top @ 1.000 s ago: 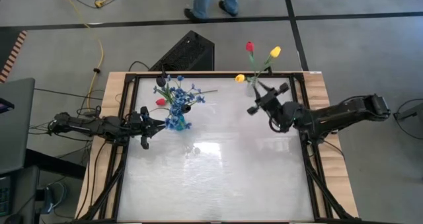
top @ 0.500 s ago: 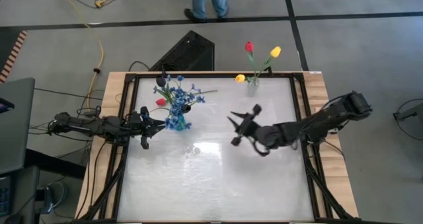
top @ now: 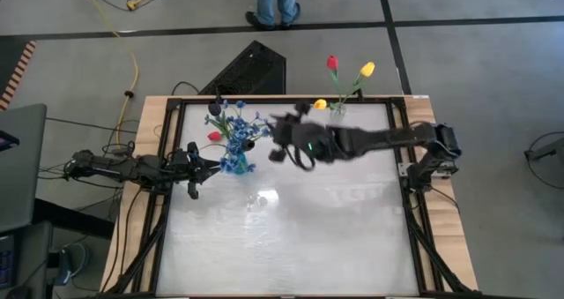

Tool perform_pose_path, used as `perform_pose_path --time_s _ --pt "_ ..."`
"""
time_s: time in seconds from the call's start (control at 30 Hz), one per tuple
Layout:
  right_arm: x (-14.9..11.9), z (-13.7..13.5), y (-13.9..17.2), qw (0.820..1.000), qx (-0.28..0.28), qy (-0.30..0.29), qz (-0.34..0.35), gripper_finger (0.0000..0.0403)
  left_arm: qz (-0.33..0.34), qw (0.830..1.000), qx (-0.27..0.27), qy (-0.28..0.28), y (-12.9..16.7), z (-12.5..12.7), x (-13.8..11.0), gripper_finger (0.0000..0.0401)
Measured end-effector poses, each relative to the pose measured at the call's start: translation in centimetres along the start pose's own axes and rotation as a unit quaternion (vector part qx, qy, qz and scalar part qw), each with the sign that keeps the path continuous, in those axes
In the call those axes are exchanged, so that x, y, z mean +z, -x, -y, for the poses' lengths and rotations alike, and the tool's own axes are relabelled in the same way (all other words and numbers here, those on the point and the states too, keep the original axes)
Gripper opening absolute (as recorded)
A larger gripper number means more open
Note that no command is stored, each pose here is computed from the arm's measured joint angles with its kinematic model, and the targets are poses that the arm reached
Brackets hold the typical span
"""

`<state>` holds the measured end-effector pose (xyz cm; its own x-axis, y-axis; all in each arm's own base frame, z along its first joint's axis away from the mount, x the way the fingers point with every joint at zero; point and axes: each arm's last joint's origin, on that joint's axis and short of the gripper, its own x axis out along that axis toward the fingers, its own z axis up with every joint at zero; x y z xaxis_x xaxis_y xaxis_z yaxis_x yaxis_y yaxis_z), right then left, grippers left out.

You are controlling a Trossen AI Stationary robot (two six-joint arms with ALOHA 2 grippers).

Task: Sort flowers into vase by color
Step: Put the red tulip flower into the transparent vase

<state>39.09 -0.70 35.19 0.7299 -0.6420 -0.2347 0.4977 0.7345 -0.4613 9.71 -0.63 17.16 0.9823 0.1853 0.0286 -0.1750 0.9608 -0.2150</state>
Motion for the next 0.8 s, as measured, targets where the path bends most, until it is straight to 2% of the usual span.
perform_pose_path --time_s 0.13,0.27,0.37,0.47,0.57,0.67,0.8 --pt "1.7 3.5 -3.1 1.000 -0.004 -0.019 0.002 0.0133 0.000 1.000 0.000 0.000 0.0 0.0 0.0 0.0075" --pt "1.2 5.2 -5.5 1.000 0.005 -0.014 -0.025 0.0133 0.000 1.000 0.000 0.000 0.0 0.0 0.0 0.0075" --pt "0.9 5.0 -5.0 0.999 0.020 -0.007 -0.049 0.0132 0.000 1.000 0.000 0.000 0.0 0.0 0.0 0.0075" --pt "1.3 4.8 -2.2 0.996 0.049 -0.018 -0.078 0.0132 0.000 1.000 0.000 0.000 0.0 0.0 0.0 0.0075" --pt "0.6 4.0 0.8 0.988 0.080 -0.038 -0.130 0.0132 0.000 1.000 0.000 0.000 0.0 0.0 0.0 0.0075" --pt "-2.0 1.8 2.6 0.977 0.101 -0.042 -0.182 0.0132 0.000 1.000 0.000 0.000 0.0 0.0 0.0 0.0075" --pt "-6.4 -2.1 3.0 0.976 0.121 -0.064 -0.171 0.0132 0.000 1.000 0.000 0.000 0.0 0.0 0.0 0.0075"
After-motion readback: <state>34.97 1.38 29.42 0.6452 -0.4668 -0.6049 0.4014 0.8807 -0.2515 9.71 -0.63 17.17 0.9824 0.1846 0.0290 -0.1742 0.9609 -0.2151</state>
